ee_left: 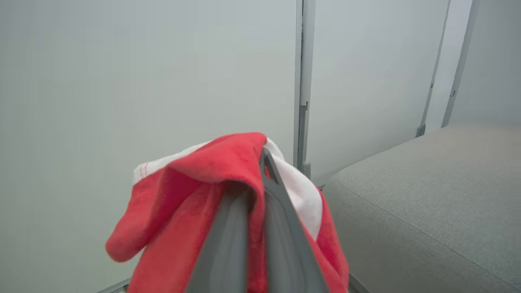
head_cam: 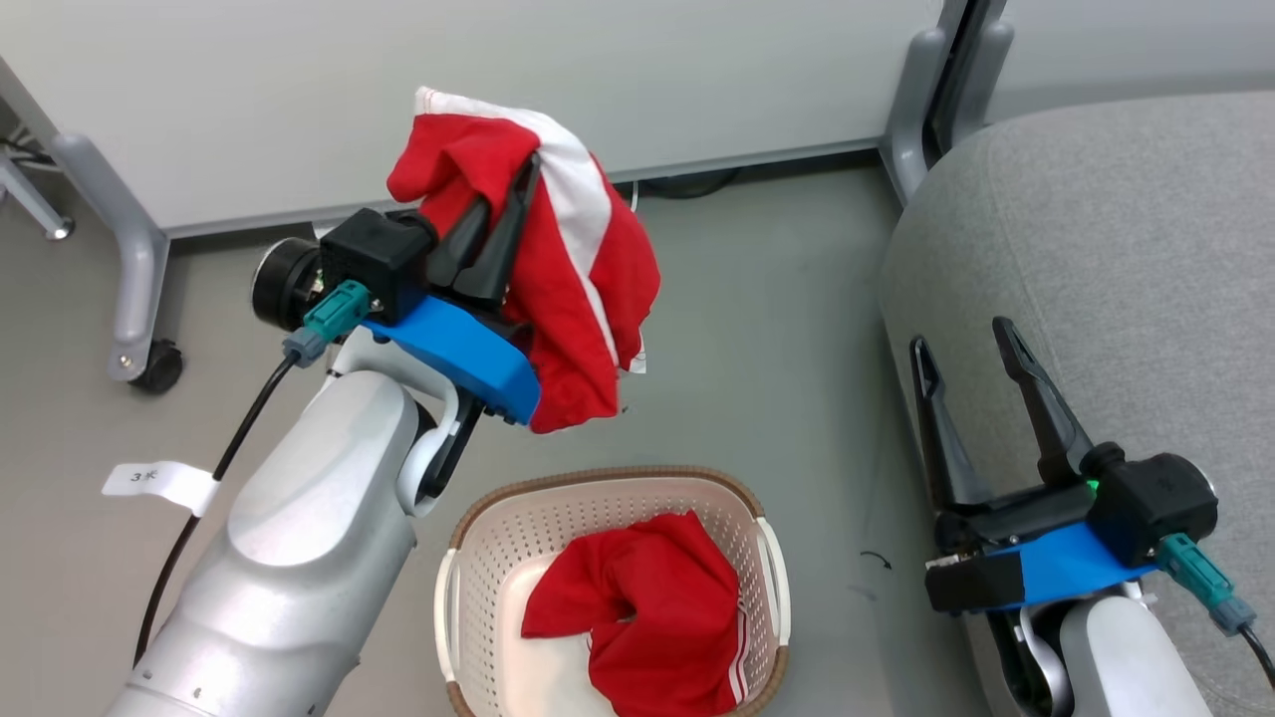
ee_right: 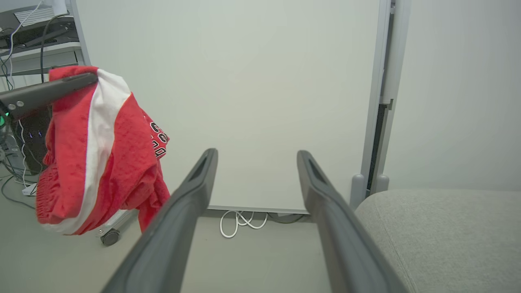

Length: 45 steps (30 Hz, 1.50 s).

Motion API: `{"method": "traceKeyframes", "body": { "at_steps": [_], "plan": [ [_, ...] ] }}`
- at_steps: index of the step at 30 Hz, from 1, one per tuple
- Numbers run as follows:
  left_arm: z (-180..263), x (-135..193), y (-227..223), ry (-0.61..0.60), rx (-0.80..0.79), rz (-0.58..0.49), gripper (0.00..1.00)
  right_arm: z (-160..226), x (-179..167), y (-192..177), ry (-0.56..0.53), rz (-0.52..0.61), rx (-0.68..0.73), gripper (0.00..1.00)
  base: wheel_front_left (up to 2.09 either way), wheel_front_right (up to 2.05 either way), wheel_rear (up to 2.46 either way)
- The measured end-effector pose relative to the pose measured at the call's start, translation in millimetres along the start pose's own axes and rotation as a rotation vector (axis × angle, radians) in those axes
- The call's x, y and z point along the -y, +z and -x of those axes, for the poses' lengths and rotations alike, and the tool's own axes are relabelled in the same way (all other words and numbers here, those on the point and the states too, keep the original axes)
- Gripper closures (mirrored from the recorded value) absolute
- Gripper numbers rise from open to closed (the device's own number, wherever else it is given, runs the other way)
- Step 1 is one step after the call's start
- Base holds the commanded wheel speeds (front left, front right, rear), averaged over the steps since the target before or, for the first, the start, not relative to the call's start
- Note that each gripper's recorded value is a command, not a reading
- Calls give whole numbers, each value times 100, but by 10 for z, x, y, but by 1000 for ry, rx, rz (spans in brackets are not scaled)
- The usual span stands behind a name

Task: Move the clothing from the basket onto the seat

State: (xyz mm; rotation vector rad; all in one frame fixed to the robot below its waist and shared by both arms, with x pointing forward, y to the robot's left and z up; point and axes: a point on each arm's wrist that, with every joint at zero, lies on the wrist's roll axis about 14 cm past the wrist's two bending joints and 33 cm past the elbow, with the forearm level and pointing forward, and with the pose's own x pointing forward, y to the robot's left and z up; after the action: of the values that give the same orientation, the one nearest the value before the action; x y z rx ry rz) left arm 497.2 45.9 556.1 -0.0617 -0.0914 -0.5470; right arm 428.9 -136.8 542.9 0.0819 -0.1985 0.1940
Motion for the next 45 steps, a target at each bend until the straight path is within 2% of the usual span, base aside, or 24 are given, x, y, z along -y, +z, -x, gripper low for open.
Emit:
{"method": "traceKeyframes", "body": {
  "at_steps": [9, 16, 23, 28, 34, 41, 45],
  "plan": [
    [-22, 422, 373, -114, 90, 14, 100, 122, -13, 70, -6, -12, 9, 0, 0, 0, 0],
    [-22, 780, 464, -208, 105, 32, 100, 143, -27, 104, -4, -15, 16, 0, 0, 0, 0],
    [17, 882, 434, -233, 100, 46, 100, 126, -66, 182, 7, -22, 42, 0, 0, 0, 0],
    [31, 889, 426, -236, 98, 46, 100, 55, -277, 332, 73, -23, 90, 0, 0, 0, 0],
    [52, 879, 429, -232, 98, 43, 100, -82, -482, 475, 185, 38, 128, 0, 0, 0, 0],
    [88, 937, 417, -242, 95, 44, 100, -287, -627, 445, 284, 98, 112, 0, 0, 0, 0],
    [108, 984, 390, -250, 90, 46, 100, -353, -735, 316, 333, 96, 70, 0, 0, 0, 0]
  ]
}}
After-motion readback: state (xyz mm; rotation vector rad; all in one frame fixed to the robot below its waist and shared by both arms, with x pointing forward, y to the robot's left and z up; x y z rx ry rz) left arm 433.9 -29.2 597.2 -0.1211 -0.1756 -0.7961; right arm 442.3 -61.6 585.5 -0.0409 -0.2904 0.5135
